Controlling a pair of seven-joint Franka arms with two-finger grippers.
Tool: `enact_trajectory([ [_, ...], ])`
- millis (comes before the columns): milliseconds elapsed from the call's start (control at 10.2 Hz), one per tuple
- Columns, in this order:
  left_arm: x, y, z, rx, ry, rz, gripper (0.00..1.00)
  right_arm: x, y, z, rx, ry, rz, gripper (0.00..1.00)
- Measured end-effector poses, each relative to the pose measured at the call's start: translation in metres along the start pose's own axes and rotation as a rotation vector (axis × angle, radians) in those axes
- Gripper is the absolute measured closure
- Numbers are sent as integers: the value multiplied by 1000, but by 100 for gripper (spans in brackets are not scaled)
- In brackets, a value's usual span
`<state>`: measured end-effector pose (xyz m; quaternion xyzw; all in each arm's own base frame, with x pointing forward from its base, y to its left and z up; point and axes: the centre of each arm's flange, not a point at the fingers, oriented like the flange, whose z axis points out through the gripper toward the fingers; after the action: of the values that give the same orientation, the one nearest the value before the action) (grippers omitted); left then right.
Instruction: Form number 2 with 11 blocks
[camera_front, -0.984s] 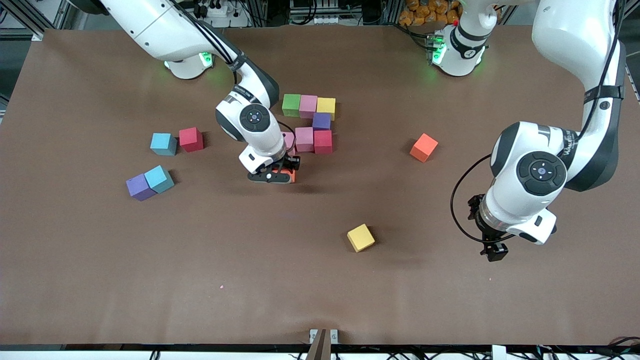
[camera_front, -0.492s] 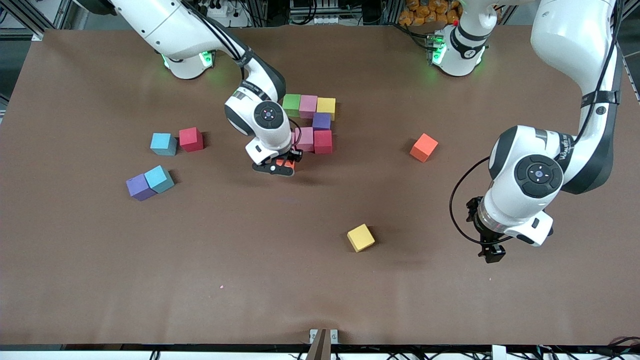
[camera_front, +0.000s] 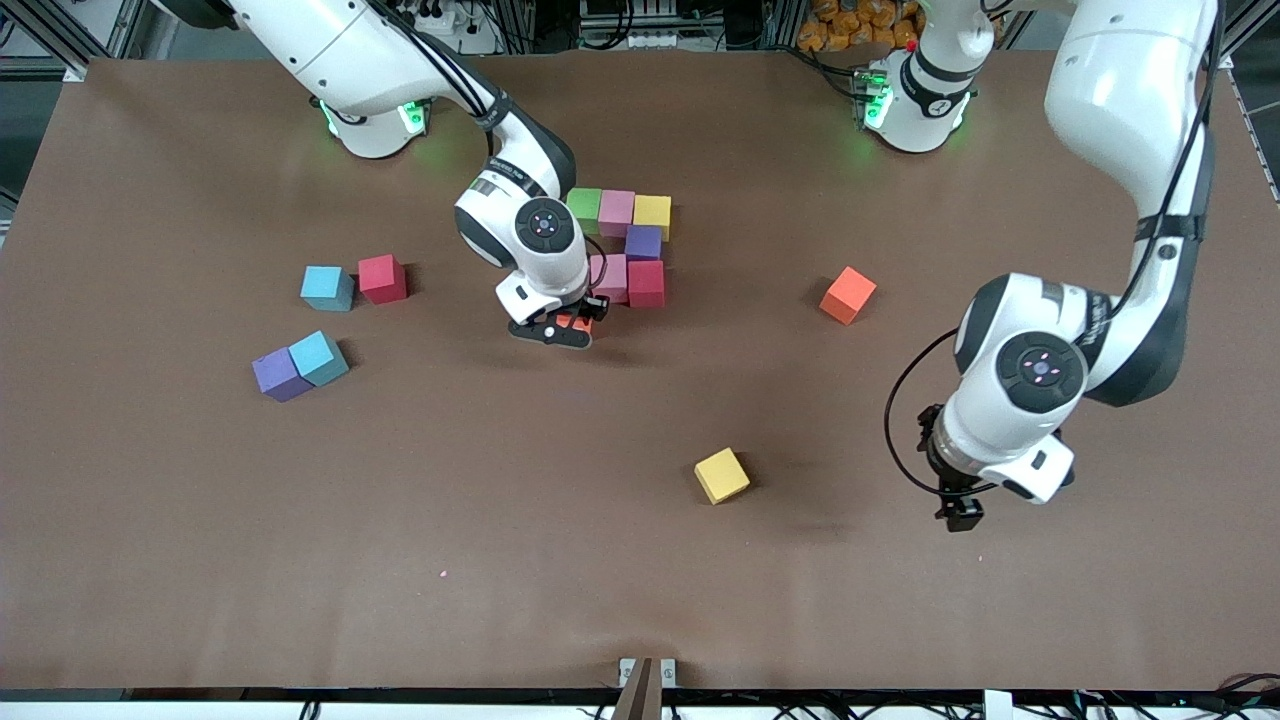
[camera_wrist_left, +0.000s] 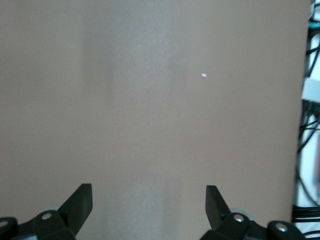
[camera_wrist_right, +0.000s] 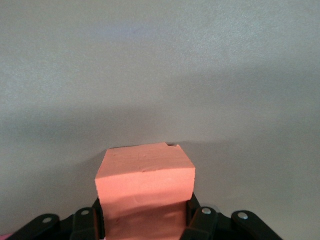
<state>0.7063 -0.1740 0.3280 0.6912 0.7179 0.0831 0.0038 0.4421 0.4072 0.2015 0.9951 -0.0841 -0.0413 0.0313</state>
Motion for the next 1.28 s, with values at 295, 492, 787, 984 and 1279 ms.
enact_trajectory([
  [295,-7,1,15,-20,-23,159,0,-1,-1,0,-6,6,-8,41],
  [492,-24,-1,23,-45,-47,276,0,-2,-1,0,-8,6,-7,41],
  [787,-46,-6,21,-64,-62,323,0,-3,-1,0,-9,6,2,41],
  [984,-37,-1,20,-71,-59,310,0,-3,-2,1,-10,6,3,41],
  [1279,-4,16,-1,-113,-59,257,0,-3,-2,1,-10,5,8,41],
])
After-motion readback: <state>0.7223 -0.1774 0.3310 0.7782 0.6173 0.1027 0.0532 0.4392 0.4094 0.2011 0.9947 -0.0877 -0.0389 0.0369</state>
